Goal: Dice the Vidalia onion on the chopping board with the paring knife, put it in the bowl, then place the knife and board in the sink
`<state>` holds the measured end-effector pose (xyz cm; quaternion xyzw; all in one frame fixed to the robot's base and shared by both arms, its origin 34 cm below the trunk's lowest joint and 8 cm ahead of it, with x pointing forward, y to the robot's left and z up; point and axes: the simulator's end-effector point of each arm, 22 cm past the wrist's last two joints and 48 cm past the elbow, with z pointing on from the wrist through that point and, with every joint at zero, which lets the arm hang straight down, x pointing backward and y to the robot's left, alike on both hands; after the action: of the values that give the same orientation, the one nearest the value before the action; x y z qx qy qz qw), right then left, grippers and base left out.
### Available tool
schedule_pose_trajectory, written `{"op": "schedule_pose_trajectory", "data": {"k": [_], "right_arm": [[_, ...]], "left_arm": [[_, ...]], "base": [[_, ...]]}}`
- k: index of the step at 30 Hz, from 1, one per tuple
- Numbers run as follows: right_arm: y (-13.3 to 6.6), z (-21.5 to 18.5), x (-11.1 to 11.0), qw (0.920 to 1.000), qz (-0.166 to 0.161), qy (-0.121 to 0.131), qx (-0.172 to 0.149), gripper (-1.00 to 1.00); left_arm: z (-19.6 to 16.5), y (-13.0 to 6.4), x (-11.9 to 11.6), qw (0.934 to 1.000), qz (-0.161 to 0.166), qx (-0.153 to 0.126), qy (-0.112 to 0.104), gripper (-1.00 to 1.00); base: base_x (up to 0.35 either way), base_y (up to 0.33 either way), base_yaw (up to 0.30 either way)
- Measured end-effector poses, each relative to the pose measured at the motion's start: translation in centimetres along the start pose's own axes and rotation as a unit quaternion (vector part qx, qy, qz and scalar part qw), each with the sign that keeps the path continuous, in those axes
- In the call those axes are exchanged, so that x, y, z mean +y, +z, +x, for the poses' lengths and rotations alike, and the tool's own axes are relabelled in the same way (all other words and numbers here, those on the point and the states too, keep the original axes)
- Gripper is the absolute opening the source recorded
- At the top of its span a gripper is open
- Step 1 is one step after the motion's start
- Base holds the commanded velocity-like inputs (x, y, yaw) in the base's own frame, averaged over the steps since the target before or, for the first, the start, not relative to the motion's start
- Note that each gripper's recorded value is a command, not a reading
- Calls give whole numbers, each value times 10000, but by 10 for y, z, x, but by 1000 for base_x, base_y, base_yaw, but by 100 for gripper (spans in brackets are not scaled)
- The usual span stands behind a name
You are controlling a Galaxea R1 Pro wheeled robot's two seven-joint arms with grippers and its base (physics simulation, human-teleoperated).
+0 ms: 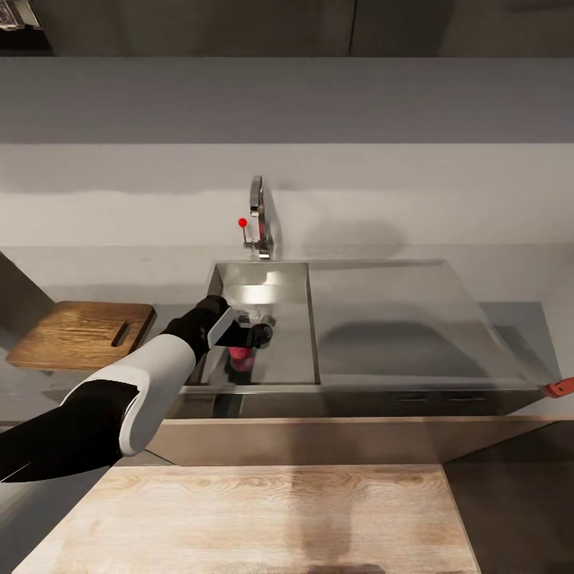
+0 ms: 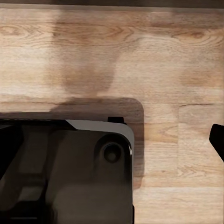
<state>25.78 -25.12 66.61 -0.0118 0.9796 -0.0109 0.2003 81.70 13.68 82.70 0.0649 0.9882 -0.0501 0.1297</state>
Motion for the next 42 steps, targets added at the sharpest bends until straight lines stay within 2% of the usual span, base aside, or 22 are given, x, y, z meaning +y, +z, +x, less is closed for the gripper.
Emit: {"op": "schedule_pose_trajectory", "data": {"k": [12, 27, 28, 42], "right_arm": [[0, 1, 0, 10000, 2, 12, 29, 100], [0, 9, 1, 9999, -3, 20, 143, 100], [0, 10, 1, 9999, -3, 20, 150, 100], [0, 10, 1, 9999, -3, 21, 160, 100]], "left_arm": [[1, 1, 0, 10000, -3, 12, 2, 100], [8, 15, 1, 9999, 8, 121, -10, 100], [9, 16, 1, 9999, 7, 130, -9, -100], [9, 17, 1, 9999, 6, 129, -28, -100]], "base": [[0, 0, 0], [0, 0, 0], [0, 0, 0], [0, 0, 0]]}}
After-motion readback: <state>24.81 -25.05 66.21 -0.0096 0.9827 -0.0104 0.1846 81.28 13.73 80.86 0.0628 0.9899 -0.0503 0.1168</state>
